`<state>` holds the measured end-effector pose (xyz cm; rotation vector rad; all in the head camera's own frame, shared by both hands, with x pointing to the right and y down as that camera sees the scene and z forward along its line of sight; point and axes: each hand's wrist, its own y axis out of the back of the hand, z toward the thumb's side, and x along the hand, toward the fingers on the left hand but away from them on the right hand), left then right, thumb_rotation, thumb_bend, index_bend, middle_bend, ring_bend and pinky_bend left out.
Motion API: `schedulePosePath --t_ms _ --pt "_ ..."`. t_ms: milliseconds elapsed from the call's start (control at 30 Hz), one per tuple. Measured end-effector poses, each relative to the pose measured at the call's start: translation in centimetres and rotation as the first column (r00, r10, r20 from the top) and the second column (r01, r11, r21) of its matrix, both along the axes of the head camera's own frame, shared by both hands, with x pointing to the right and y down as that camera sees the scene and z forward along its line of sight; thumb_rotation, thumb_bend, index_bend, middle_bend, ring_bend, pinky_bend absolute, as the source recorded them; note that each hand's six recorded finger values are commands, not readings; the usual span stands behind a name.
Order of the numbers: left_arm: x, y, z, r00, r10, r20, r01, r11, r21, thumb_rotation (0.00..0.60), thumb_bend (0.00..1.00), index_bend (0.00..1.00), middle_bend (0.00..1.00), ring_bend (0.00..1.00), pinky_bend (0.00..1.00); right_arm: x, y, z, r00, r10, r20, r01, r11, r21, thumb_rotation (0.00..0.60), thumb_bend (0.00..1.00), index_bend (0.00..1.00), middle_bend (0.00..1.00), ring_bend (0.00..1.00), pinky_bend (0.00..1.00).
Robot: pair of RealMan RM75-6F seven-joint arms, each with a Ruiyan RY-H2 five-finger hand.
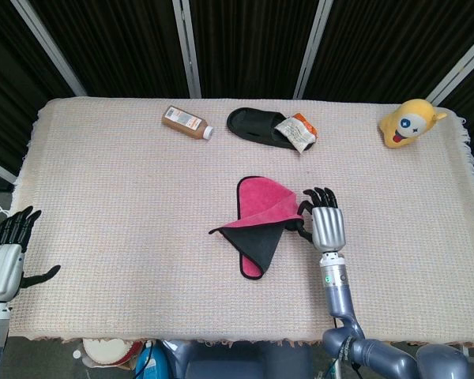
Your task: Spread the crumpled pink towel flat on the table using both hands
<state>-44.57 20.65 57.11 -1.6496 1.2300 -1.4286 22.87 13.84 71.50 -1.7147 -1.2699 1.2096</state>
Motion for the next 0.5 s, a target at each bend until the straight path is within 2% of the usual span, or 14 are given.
schedulePosePath --t_ms 267,500 --pt "0.1 0.0 -0.1 1.000 -0.002 -0.008 0.002 1.000 0.002 0.600 0.02 0.00 0.00 0.00 0.00 -0.2 -0.3 -1.3 1.000 -0.016 0.021 0.015 0.999 0.033 0.600 0.55 0.64 0.29 0.18 0.14" --pt "0.1 -0.1 0.1 1.000 -0.013 -0.016 0.013 1.000 -0.013 0.600 0.02 0.00 0.00 0.00 0.00 -0.9 -2.7 -5.4 0.998 -0.048 0.042 0.041 0.989 0.141 0.600 0.55 0.66 0.30 0.18 0.14"
